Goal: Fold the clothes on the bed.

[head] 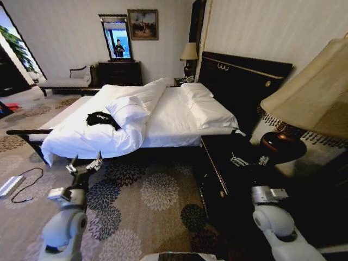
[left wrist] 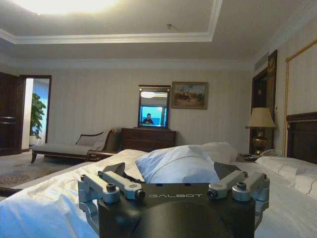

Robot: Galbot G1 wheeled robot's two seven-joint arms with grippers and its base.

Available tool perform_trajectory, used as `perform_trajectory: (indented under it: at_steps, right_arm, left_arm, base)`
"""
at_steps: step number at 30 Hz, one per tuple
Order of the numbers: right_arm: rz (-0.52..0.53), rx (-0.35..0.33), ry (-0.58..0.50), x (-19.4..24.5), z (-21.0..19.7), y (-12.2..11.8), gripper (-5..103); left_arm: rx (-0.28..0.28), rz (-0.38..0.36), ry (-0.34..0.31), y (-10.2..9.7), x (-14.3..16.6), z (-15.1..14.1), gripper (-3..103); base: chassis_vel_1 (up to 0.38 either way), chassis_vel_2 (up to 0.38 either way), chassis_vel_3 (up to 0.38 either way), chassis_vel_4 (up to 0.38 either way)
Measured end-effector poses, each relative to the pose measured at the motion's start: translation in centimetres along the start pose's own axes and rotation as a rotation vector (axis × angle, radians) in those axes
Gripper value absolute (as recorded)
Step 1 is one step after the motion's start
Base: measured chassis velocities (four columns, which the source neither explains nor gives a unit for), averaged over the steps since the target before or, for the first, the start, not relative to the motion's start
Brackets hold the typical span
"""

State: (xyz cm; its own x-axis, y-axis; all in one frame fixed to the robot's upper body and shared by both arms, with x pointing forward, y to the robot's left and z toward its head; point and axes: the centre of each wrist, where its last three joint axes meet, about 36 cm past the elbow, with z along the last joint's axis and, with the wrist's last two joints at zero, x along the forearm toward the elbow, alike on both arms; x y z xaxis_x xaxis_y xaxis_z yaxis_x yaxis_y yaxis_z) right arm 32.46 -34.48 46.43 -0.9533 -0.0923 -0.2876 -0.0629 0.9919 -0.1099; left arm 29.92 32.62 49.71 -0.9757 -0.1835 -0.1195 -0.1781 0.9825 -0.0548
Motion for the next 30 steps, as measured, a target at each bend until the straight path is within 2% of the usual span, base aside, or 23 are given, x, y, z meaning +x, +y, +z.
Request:
perform_trajectory:
  at_steps: [3,5,8,11,18,30]
  right_arm:
    - [-0.003,-0.012,0.085,-0.1,-0.3,0.4,100]
    - [-0.002,-0.014,0.105,-0.1,-0.5,0.6,100]
    - [0.003,-0.005,0.170,0.0,-1.0,1.0,100]
    - [0.028,0.010,0.188,0.3,-1.2,1.2,100]
    - [0.017,0.012,0.107,1.4,-0.5,1.3,100]
    - [0.002,0.011,0.100,2.5,0.5,1.7,100]
  left_arm:
    - [-0.001,-0.001,0.001,0.0,0.1,0.0,100]
    - [-0.007,0.002,0.003,-0.2,0.3,0.0,100]
    - [-0.061,0.070,0.063,-2.4,3.8,0.3,100]
    - [-0.060,0.068,0.076,-3.1,5.2,-0.2,100]
    - [-0.062,0.058,0.083,-3.7,5.9,-0.4,100]
    - [-0.072,0.058,0.076,-3.8,6.4,-0.6,100]
  base:
    - [0.000,0.000,0.000,0.000]
    - [0.000,0.000,0.000,0.000]
    - [0.000,0.000,0.000,0.000]
    - [0.000,0.000,0.000,0.000]
    - [0.000,0.000,0.000,0.000]
    - [0.000,0.000,0.000,0.000]
